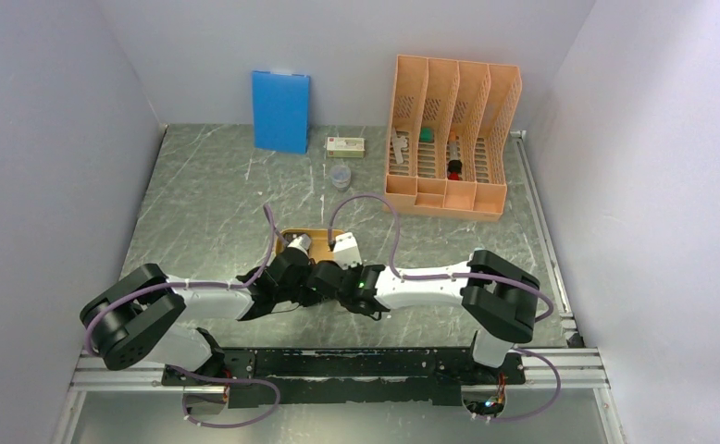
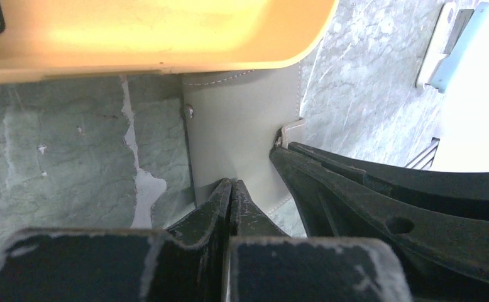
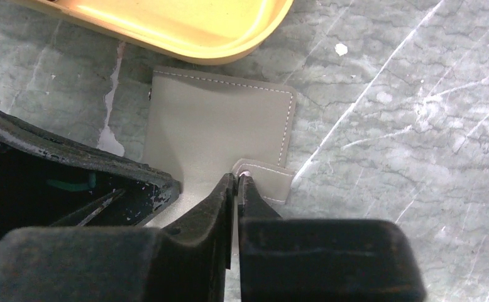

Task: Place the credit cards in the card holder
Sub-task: Open the card holder at the center of the board.

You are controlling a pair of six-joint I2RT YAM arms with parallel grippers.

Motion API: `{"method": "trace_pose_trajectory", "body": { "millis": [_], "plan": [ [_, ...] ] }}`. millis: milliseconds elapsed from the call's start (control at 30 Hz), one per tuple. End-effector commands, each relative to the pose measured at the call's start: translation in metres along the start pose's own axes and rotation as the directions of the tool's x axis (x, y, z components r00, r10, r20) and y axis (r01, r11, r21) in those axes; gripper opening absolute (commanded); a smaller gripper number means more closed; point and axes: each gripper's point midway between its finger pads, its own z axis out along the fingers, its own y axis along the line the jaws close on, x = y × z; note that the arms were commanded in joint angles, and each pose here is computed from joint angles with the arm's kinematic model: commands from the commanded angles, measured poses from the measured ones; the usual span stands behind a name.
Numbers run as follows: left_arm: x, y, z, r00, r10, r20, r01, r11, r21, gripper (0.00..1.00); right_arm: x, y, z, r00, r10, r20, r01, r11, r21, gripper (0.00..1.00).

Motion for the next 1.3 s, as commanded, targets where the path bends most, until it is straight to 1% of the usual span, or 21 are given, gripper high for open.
{"method": "trace_pose_trajectory", "body": {
  "millis": [0, 133, 267, 467, 567, 700, 733, 767, 833, 867, 967, 1033, 1067, 1100, 1133, 1267],
  "plan": [
    [0.016, 0.040, -0.001, 0.999, -0.005, -0.049, -0.001, 0.992, -0.126, 0.05, 0.010, -0.020, -0.002, 1.000, -0.022, -0.019, 0.023, 0.997, 0.071, 0.00],
    [0.017, 0.047, -0.001, 0.999, -0.011, -0.047, 0.003, 0.987, -0.160, 0.05, 0.009, -0.023, -0.009, 1.000, 0.012, -0.015, -0.011, 0.998, 0.065, 0.00],
    [0.019, 0.059, 0.001, 0.998, -0.021, -0.051, 0.010, 0.977, -0.212, 0.05, 0.007, -0.026, -0.020, 0.997, 0.078, -0.005, -0.078, 0.997, 0.024, 0.00],
    [0.024, 0.063, 0.003, 0.997, -0.029, -0.067, 0.013, 0.976, -0.219, 0.05, 0.010, -0.040, -0.026, 0.990, 0.138, -0.008, -0.138, 0.990, 0.022, 0.00],
    [0.023, 0.056, 0.003, 0.997, -0.013, -0.074, -0.001, 0.982, -0.189, 0.05, 0.013, -0.043, -0.028, 0.982, 0.187, -0.019, -0.187, 0.982, -0.003, 0.00],
    [0.019, 0.036, -0.001, 0.997, 0.015, -0.071, -0.023, 0.994, -0.109, 0.06, 0.018, -0.056, -0.026, 0.966, 0.257, -0.036, -0.258, 0.966, -0.027, 0.00],
    [0.017, 0.029, -0.004, 0.997, 0.025, -0.067, -0.030, 0.996, -0.087, 0.09, 0.019, -0.059, -0.026, 0.962, 0.270, -0.038, -0.271, 0.962, -0.033, 0.00],
    [0.014, 0.024, -0.006, 0.998, 0.034, -0.061, -0.039, 0.997, -0.071, 0.15, 0.021, -0.064, -0.026, 0.960, 0.277, -0.039, -0.278, 0.960, -0.035, 0.00],
    [0.008, 0.012, -0.012, 0.997, 0.063, -0.047, -0.065, 0.997, -0.044, 0.34, 0.019, -0.066, -0.030, 0.956, 0.291, -0.025, -0.292, 0.954, -0.064, 0.00],
    [0.005, 0.007, -0.015, 0.996, 0.078, -0.040, -0.079, 0.996, -0.033, 0.46, 0.016, -0.064, -0.032, 0.956, 0.293, -0.013, -0.293, 0.951, -0.096, 0.00],
    [-0.002, -0.007, -0.024, 0.992, 0.123, -0.020, -0.124, 0.992, -0.005, 0.64, 0.006, -0.053, -0.044, 0.963, 0.270, 0.016, -0.260, 0.941, -0.215, 0.00],
    [-0.003, -0.014, -0.030, 0.989, 0.144, -0.012, -0.144, 0.989, 0.017, 0.84, 0.001, -0.047, -0.051, 0.968, 0.248, 0.031, -0.230, 0.933, -0.277, 0.00],
    [-0.004, -0.017, -0.032, 0.988, 0.153, -0.008, -0.152, 0.988, 0.031, 0.90, -0.001, -0.045, -0.054, 0.970, 0.241, 0.037, -0.219, 0.928, -0.300, 0.00],
    [-0.004, -0.020, -0.033, 0.987, 0.161, -0.005, -0.160, 0.986, 0.039, 0.94, -0.002, -0.043, -0.057, 0.971, 0.235, 0.040, -0.211, 0.924, -0.319, 0.00],
    [-0.004, -0.021, -0.033, 0.986, 0.168, -0.004, -0.167, 0.985, 0.042, 0.95, -0.004, -0.041, -0.061, 0.972, 0.232, 0.046, -0.203, 0.918, -0.340, 0.00],
    [-0.004, -0.033, -0.031, 0.979, 0.202, -0.010, -0.201, 0.978, 0.048, 0.96, -0.008, -0.033, -0.070, 0.970, 0.236, 0.061, -0.191, 0.890, -0.413, 0.00]
  ]
}}
